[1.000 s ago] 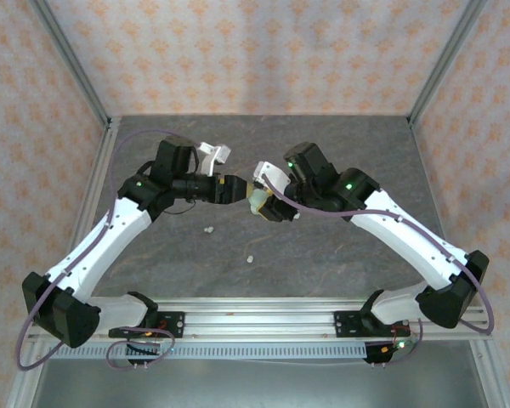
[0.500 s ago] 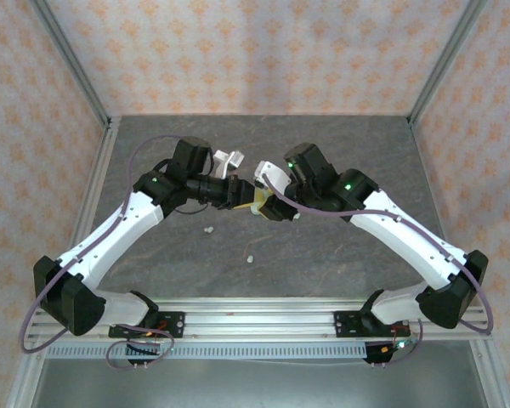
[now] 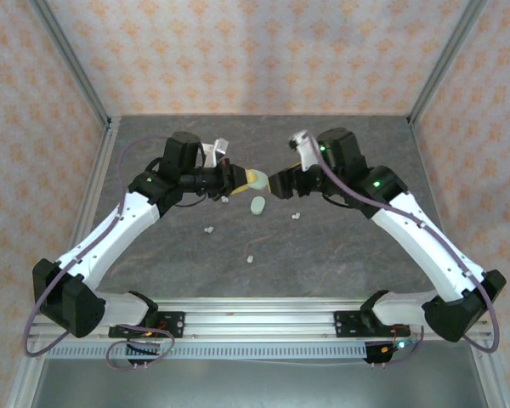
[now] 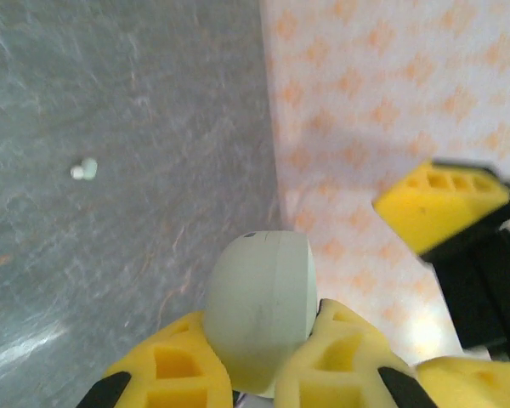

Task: Insert the wireless bluetooth earbuds into the charging case

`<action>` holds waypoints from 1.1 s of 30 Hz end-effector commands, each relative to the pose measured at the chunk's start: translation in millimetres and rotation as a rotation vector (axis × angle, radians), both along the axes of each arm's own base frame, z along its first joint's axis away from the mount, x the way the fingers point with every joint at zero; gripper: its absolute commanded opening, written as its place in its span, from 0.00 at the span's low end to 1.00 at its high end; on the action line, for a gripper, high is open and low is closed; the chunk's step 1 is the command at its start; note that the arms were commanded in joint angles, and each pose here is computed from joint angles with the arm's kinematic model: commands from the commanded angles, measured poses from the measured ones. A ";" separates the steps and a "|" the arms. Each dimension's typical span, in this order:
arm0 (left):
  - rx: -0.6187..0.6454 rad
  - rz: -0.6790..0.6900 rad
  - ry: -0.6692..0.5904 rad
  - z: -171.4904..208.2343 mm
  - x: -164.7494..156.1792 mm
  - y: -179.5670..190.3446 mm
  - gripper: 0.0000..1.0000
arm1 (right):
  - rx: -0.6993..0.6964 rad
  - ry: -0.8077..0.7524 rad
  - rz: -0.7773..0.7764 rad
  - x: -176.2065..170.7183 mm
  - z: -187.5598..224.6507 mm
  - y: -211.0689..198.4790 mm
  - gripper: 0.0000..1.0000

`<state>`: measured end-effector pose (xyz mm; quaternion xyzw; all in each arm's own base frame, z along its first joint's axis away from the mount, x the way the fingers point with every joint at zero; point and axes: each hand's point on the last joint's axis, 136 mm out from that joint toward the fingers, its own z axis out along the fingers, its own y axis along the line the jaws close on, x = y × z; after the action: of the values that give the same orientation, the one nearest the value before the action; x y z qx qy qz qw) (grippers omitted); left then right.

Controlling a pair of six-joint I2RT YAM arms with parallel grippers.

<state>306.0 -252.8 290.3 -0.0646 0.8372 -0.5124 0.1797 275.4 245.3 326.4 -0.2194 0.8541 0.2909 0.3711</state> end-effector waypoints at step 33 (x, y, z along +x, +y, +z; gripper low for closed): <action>-0.357 0.137 -0.056 80.7 21.9 -10.1 0.00 | 0.838 0.563 -0.131 32.9 40.3 47.8 0.41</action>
<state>331.4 -261.7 347.6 -0.1587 0.7446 -0.6156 0.2035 315.5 289.7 351.9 0.1069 0.7622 0.6049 0.2041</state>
